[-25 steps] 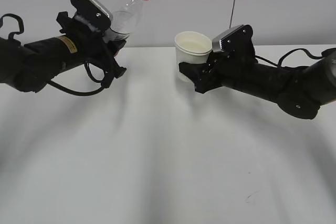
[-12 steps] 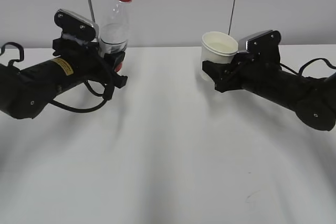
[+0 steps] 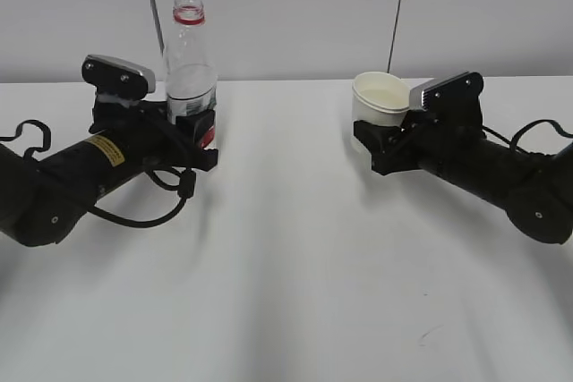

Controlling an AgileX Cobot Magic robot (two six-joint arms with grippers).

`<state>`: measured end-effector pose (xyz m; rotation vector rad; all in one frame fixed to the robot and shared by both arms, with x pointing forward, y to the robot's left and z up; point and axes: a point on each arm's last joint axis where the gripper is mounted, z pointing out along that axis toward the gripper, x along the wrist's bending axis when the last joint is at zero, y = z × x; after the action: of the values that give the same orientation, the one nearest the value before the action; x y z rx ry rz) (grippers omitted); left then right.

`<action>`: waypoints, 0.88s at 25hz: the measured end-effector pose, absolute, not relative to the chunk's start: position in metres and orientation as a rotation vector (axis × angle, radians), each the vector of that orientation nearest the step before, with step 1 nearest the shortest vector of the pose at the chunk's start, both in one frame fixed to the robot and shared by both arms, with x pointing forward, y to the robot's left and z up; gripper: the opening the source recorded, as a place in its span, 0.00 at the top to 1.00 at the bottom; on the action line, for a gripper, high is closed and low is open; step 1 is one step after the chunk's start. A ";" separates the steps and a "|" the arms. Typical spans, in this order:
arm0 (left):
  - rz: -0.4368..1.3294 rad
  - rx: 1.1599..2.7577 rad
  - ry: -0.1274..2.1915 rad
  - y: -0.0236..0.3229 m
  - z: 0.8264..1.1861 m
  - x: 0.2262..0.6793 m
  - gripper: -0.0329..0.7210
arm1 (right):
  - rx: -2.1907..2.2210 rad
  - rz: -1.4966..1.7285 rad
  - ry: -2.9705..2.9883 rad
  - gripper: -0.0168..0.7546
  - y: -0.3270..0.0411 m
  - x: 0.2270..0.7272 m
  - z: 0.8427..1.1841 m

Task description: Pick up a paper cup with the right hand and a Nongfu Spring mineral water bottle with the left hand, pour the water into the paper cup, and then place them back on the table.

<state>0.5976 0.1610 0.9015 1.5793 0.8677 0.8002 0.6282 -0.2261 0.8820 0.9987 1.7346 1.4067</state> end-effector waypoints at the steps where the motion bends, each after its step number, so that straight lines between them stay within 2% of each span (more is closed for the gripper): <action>1: 0.789 1.567 0.875 0.161 0.899 0.597 0.56 | 1.004 1.411 1.732 0.32 -0.227 0.628 0.879; 16: 0.699 1.549 0.853 0.157 0.869 0.590 0.56 | 1.038 1.433 1.756 0.32 -0.226 0.619 0.834; 22: 0.682 1.541 0.845 0.156 0.865 0.589 0.56 | 1.010 1.431 1.753 0.32 -0.226 0.619 0.831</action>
<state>0.5893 0.1556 0.8652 1.5410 0.8453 0.6825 0.6185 -0.2255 0.8307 1.0095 1.7531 1.4305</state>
